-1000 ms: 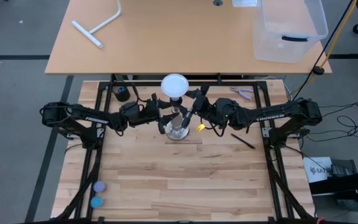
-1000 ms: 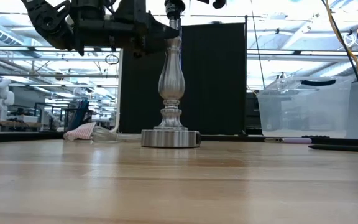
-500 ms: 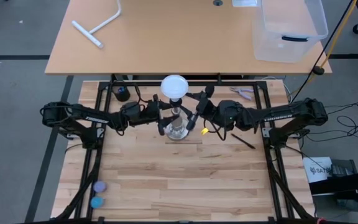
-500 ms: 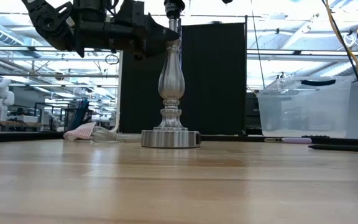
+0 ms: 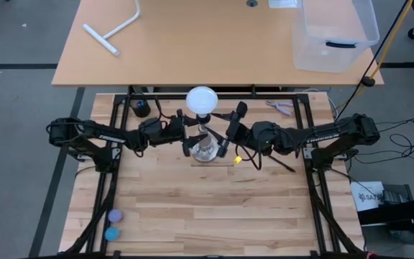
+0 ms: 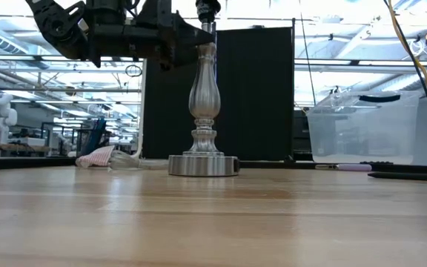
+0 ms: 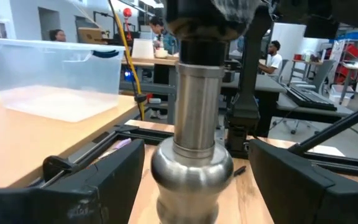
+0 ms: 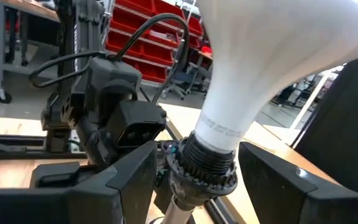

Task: Screw lightbulb
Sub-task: Remove the lightbulb from the lamp

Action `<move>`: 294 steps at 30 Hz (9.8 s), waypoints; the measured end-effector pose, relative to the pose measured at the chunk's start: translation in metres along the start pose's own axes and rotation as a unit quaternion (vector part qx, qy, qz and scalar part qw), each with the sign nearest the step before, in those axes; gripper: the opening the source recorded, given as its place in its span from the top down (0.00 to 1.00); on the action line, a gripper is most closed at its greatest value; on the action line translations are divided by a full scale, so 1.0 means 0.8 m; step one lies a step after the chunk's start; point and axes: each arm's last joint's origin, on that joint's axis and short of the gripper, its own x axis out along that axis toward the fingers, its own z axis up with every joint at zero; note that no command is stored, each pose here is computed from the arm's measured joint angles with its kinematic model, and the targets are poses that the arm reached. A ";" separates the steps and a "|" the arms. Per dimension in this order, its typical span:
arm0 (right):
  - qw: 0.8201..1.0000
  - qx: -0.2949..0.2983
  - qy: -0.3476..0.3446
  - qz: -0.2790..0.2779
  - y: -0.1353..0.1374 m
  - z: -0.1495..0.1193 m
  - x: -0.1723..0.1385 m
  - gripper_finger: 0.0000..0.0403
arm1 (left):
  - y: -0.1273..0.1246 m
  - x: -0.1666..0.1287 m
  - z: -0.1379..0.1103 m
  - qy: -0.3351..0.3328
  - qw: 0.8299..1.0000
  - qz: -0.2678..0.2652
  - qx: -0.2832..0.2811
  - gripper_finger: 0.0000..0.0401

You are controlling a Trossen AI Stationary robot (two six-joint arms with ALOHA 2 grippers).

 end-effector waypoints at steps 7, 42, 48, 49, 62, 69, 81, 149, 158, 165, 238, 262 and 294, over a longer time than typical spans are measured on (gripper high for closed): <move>0.999 0.027 -0.039 -0.019 -0.004 0.010 0.001 0.45 | 0.001 0.000 0.001 -0.003 1.000 0.009 0.000 0.27; 0.987 0.127 -0.101 0.013 -0.033 -0.014 0.051 0.47 | 0.002 0.000 0.001 -0.005 1.000 0.027 0.001 0.27; 0.986 0.123 -0.108 0.032 -0.036 -0.015 0.053 0.60 | 0.002 0.000 0.001 -0.005 1.000 0.027 0.003 0.27; 0.986 0.123 -0.108 0.032 -0.037 -0.015 0.053 0.62 | 0.002 0.000 0.001 -0.005 1.000 0.027 0.003 0.27; 0.985 0.110 -0.115 0.072 -0.048 -0.019 0.059 0.63 | -0.001 0.000 0.001 -0.003 1.000 -0.010 0.006 0.27; 0.982 0.105 -0.114 0.112 -0.060 -0.023 0.062 0.63 | -0.003 -0.001 0.001 -0.003 0.998 -0.058 0.019 0.27; 0.970 0.122 -0.106 0.179 -0.084 -0.033 0.070 0.62 | -0.003 -0.001 0.000 0.000 0.998 -0.059 0.017 0.27; 0.980 -0.085 -0.110 0.141 -0.091 0.039 -0.037 1.00 | 0.000 -0.060 0.187 -0.144 0.981 0.059 0.112 0.94; 0.978 -0.082 -0.139 0.132 -0.091 0.044 -0.034 1.00 | -0.002 -0.060 0.189 -0.154 0.979 0.057 0.121 0.94; 0.977 -0.080 -0.150 0.129 -0.085 0.040 -0.021 1.00 | -0.015 -0.052 0.184 -0.161 0.979 0.034 0.123 0.94; 0.981 -0.075 -0.160 0.084 -0.105 0.039 -0.014 1.00 | -0.035 -0.037 0.193 -0.141 0.973 0.094 0.155 0.94; 0.979 -0.079 -0.165 0.094 -0.099 0.043 -0.020 1.00 | -0.065 -0.051 0.202 -0.155 0.967 0.076 0.187 0.94; 0.985 -0.085 -0.132 0.064 -0.077 0.036 -0.013 1.00 | -0.047 -0.035 0.186 -0.128 0.980 0.031 0.150 0.94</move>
